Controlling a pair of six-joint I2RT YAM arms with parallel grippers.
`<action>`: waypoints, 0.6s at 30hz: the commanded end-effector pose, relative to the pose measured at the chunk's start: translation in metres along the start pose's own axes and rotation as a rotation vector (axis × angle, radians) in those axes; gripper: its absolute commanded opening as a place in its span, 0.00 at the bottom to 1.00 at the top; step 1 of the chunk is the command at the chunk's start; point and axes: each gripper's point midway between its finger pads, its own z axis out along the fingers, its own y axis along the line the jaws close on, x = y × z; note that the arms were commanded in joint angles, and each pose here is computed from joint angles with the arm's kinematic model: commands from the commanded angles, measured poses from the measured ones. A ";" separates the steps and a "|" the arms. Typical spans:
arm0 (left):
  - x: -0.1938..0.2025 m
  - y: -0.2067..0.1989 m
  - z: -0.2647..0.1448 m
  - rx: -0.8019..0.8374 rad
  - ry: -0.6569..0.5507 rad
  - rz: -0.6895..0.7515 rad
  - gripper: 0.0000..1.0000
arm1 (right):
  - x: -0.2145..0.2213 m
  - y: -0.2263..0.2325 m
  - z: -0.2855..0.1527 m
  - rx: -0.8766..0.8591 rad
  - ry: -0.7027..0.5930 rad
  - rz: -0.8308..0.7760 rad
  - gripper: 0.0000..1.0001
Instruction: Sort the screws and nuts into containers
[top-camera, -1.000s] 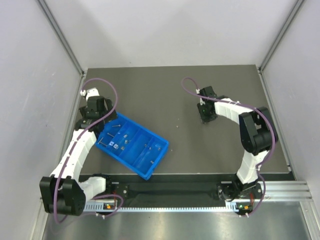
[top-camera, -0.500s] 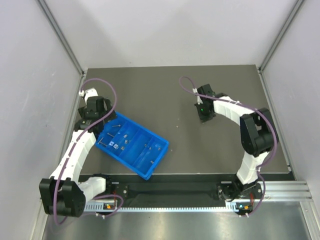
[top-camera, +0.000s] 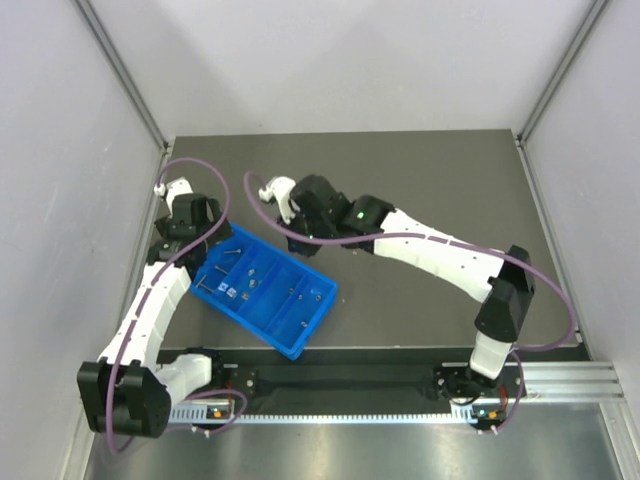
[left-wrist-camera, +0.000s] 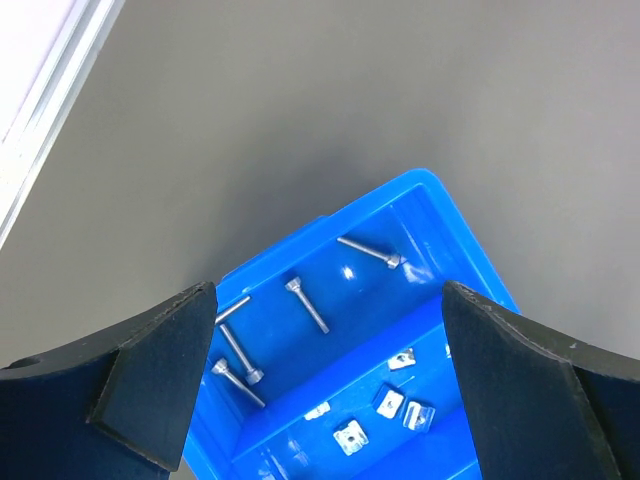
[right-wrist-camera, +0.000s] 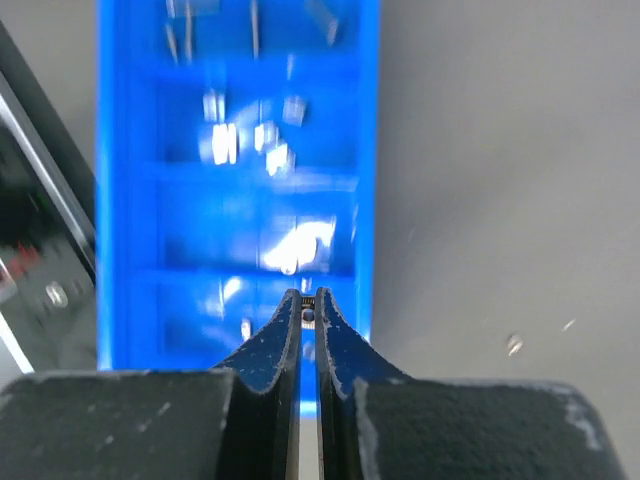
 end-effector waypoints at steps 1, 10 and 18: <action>-0.022 -0.006 -0.011 0.045 -0.094 -0.032 0.99 | 0.048 0.002 0.004 0.012 0.131 -0.038 0.00; -0.028 -0.008 -0.020 0.082 -0.135 -0.029 0.99 | 0.085 0.018 0.032 -0.039 0.200 -0.122 0.00; -0.028 -0.008 -0.022 0.089 -0.147 -0.029 0.99 | 0.103 0.035 0.042 -0.088 0.235 -0.154 0.23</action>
